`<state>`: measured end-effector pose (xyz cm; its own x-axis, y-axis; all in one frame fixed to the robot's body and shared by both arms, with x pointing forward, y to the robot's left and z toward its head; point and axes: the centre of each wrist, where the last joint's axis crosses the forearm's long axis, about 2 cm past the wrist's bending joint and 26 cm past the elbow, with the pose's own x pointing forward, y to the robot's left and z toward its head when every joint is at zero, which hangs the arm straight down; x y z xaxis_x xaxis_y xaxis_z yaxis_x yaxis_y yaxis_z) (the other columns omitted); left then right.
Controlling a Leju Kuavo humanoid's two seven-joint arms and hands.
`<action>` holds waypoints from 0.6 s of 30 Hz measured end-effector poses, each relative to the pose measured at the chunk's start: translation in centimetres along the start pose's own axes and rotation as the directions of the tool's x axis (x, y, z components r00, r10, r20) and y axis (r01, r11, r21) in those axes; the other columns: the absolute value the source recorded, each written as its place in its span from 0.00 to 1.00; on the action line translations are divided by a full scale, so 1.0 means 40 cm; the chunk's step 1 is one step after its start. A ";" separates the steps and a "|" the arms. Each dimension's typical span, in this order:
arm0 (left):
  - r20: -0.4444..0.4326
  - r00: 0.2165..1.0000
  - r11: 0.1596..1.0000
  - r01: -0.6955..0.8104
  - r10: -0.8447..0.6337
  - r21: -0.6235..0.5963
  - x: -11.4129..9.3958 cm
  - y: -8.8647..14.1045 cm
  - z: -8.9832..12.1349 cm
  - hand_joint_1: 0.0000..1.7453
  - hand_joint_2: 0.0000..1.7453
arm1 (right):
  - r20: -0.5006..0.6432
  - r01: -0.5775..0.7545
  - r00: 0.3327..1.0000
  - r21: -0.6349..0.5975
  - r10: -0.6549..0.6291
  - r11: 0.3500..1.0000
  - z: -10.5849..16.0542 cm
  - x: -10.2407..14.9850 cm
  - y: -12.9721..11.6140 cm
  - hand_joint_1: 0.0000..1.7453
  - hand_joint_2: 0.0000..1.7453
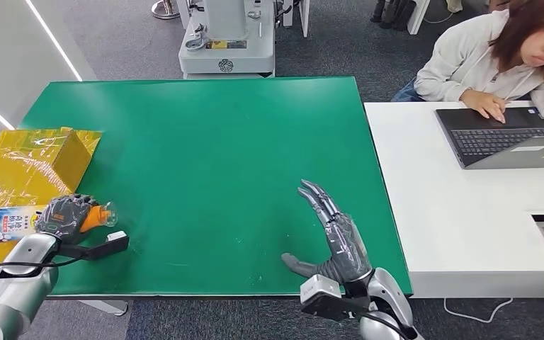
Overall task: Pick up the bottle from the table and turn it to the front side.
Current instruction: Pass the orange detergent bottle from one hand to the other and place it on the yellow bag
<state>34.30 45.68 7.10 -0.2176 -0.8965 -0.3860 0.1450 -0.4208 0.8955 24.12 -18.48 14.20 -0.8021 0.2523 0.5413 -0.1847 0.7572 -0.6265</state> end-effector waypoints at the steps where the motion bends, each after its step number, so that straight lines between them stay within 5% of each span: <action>1: 0.003 1.000 1.000 0.005 -0.005 -0.002 0.001 0.001 -0.001 1.00 1.00 | 0.003 0.000 1.000 0.000 0.000 1.000 -0.002 0.000 0.000 0.00 1.00; 18: 0.022 0.999 0.999 0.033 -0.034 0.030 0.004 -0.012 0.008 0.97 1.00 | 0.005 0.008 1.000 -0.001 -0.008 1.000 -0.009 0.000 0.004 0.00 1.00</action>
<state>33.88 45.81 6.68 -0.2432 -0.8784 -0.4114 0.1086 -0.4462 0.8883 24.31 -18.14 14.30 -0.8037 0.2431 0.5432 -0.1903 0.7599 -0.6215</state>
